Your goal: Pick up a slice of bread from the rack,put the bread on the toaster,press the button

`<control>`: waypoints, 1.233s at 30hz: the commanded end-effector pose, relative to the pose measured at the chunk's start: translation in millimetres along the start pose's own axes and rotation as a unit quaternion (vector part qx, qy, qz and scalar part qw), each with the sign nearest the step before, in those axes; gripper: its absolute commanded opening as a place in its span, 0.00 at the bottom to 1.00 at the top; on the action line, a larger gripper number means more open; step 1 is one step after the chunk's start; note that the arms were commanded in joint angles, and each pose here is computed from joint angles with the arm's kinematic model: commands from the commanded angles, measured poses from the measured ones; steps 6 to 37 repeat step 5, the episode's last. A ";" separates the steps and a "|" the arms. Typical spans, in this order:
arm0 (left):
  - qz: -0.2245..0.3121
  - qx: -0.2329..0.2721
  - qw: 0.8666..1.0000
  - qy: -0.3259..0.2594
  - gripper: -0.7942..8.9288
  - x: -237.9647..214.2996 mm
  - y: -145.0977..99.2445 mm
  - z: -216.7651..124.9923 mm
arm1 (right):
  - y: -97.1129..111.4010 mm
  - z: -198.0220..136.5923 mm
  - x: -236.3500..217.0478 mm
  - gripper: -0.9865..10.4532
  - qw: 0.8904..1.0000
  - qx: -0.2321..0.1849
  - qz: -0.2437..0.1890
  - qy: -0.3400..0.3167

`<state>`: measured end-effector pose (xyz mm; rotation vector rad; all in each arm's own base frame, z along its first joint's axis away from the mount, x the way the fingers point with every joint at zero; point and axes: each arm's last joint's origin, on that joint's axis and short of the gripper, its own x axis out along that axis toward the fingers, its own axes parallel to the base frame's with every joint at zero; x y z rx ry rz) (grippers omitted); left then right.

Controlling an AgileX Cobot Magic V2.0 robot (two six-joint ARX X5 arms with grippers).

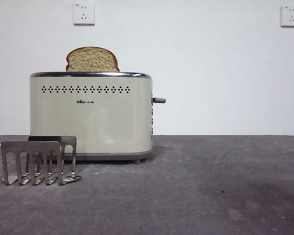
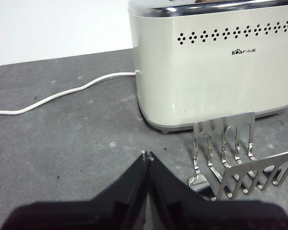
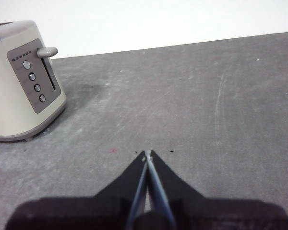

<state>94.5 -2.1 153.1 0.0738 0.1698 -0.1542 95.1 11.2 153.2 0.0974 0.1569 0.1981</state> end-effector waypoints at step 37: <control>-0.003 -0.004 1.000 0.008 0.08 0.8 -0.1 -3.9 | -0.5 -3.6 0.7 0.09 1.000 0.007 -0.002 0.007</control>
